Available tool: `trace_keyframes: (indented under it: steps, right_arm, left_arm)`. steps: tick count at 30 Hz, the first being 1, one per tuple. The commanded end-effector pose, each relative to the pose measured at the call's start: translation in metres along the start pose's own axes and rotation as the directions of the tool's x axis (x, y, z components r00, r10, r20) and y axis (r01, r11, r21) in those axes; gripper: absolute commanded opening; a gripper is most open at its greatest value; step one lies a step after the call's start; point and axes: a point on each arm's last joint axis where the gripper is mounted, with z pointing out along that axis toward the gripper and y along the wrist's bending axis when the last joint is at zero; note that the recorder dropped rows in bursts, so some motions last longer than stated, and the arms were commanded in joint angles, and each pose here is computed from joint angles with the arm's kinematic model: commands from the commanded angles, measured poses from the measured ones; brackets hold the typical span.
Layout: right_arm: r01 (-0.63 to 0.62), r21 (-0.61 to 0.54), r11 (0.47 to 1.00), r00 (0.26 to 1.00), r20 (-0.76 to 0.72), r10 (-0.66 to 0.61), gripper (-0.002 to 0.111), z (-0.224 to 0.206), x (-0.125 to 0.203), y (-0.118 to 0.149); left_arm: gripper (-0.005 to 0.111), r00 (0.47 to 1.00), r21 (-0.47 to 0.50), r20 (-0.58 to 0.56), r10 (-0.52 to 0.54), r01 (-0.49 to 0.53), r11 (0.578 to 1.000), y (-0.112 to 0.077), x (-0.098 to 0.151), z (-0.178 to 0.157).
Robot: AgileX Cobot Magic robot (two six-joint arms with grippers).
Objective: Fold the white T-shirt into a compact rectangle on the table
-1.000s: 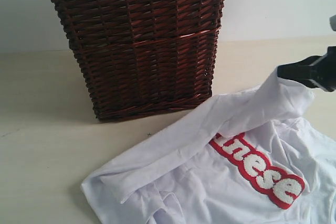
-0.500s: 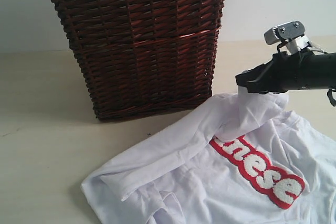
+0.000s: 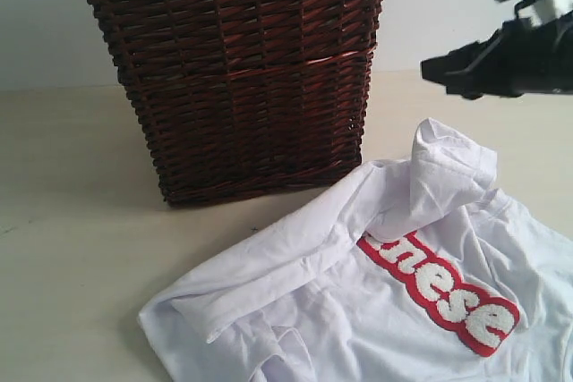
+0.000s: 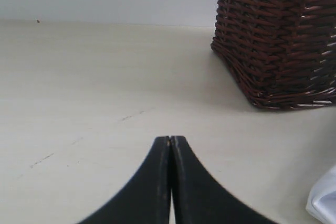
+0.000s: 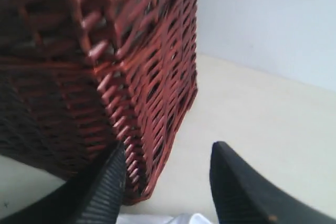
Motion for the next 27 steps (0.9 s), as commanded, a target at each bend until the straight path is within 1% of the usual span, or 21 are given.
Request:
trace_keyframes:
  steps: [1, 2, 3, 4, 5, 6, 8, 10, 15, 21, 25, 27]
  right_arm:
    - [0.009, 0.047, 0.999, 0.993, -0.118, -0.003, 0.047, -0.037, 0.0, -0.017]
    - [0.005, 0.037, 0.999, 0.982, -0.19, 0.002, 0.044, -0.043, 0.007, -0.02]
    - [0.031, 0.006, 1.0, 0.956, -0.294, -0.028, 0.04, -0.049, 0.02, -0.024]
    - [0.012, -0.02, 1.0, 0.917, -0.4, -0.019, 0.033, -0.054, 0.037, -0.027]
    - [0.013, -0.049, 0.999, 0.874, -0.484, -0.035, 0.028, -0.059, 0.051, -0.03]
    - [0.008, -0.073, 0.997, 0.838, -0.544, -0.047, 0.021, -0.06, 0.066, -0.032]
    - [0.004, -0.098, 0.995, 0.797, -0.601, -0.063, 0.009, -0.059, 0.089, -0.035]
    - [-0.006, -0.081, 0.997, 0.776, -0.629, -0.046, 0.0, -0.051, 0.109, -0.041]
    - [-0.059, -0.017, 0.998, 0.728, -0.684, 0.031, 0.0, -0.033, 0.146, -0.055]
    - [-0.019, -0.027, 0.999, 0.641, -0.768, -0.009, 0.0, -0.035, 0.162, -0.059]
    - [-0.002, 0.012, 1.0, 0.521, -0.854, 0.011, 0.0, -0.047, 0.175, -0.06]
    - [0.02, -0.021, 1.0, 0.436, -0.9, -0.027, 0.0, -0.056, 0.183, -0.057]
  left_arm:
    - [0.0, 1.0, 0.007, 0.009, 0.007, -0.007, 1.0, 0.0, 0.0, 0.0]
    - [0.0, 1.0, 0.007, 0.009, 0.007, -0.007, 1.0, 0.0, 0.0, 0.0]
    - [0.0, 1.0, 0.007, 0.009, 0.007, -0.007, 1.0, 0.0, 0.0, 0.0]
    - [0.0, 1.0, 0.007, 0.009, 0.007, -0.007, 1.0, 0.0, 0.0, 0.0]
    - [0.0, 1.0, 0.007, 0.009, 0.007, -0.007, 1.0, 0.0, 0.0, 0.0]
    - [0.0, 1.0, 0.007, 0.009, 0.007, -0.007, 1.0, 0.0, 0.0, 0.0]
    - [0.0, 1.0, 0.007, 0.009, 0.007, -0.007, 1.0, 0.0, 0.0, 0.0]
    - [0.0, 1.0, 0.007, 0.009, 0.007, -0.007, 1.0, 0.0, 0.0, 0.0]
    - [0.0, 1.0, 0.007, 0.009, 0.007, -0.007, 1.0, 0.0, 0.0, 0.0]
    - [0.0, 1.0, 0.007, 0.009, 0.007, -0.007, 1.0, 0.0, 0.0, 0.0]
    - [0.0, 1.0, 0.007, 0.009, 0.007, -0.007, 1.0, 0.0, 0.0, 0.0]
    - [0.0, 1.0, 0.007, 0.009, 0.007, -0.007, 1.0, 0.0, 0.0, 0.0]
